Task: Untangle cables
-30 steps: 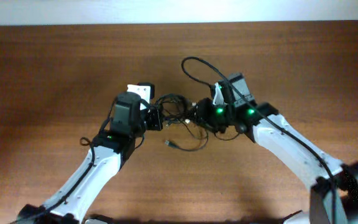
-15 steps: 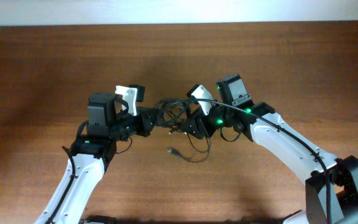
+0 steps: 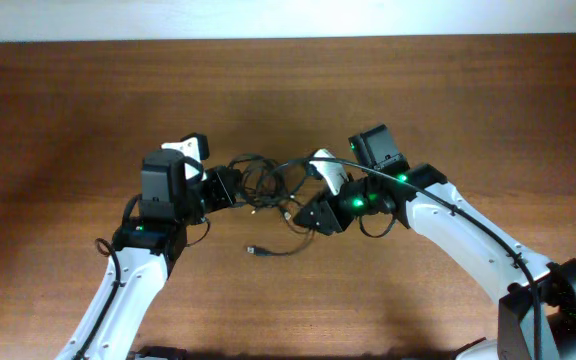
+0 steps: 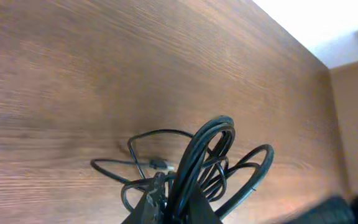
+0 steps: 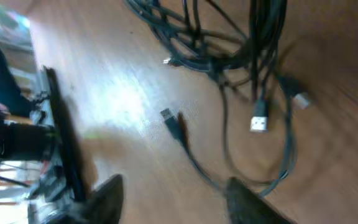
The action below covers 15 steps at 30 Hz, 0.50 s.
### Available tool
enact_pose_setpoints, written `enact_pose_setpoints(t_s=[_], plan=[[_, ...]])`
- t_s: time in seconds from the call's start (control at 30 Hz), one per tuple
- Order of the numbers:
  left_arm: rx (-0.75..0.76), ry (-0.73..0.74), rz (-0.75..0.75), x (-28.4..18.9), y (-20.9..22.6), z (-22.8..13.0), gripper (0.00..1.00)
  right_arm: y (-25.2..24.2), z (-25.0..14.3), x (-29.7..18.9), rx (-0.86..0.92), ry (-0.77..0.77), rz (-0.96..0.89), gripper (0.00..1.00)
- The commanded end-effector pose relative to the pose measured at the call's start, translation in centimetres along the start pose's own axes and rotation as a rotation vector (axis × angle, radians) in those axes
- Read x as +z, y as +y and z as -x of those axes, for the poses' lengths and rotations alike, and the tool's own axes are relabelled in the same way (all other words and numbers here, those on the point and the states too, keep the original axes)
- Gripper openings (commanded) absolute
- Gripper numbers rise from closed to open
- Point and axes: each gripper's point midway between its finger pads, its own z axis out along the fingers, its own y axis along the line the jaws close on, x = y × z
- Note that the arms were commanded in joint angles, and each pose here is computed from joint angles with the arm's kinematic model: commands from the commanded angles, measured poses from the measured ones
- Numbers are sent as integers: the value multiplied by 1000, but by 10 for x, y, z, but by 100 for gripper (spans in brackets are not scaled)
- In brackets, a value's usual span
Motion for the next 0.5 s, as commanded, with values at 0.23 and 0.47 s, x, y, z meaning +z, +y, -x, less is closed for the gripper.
enact_pose_setpoints(t_s=[0.23,0.47], plan=[[3,21,-99,-6,-21,0,0,-30,0,56,-112,7,-75,33],[-7,36,-85,-6,-18,-4,0,61,23,30,-212,-114,414,4]])
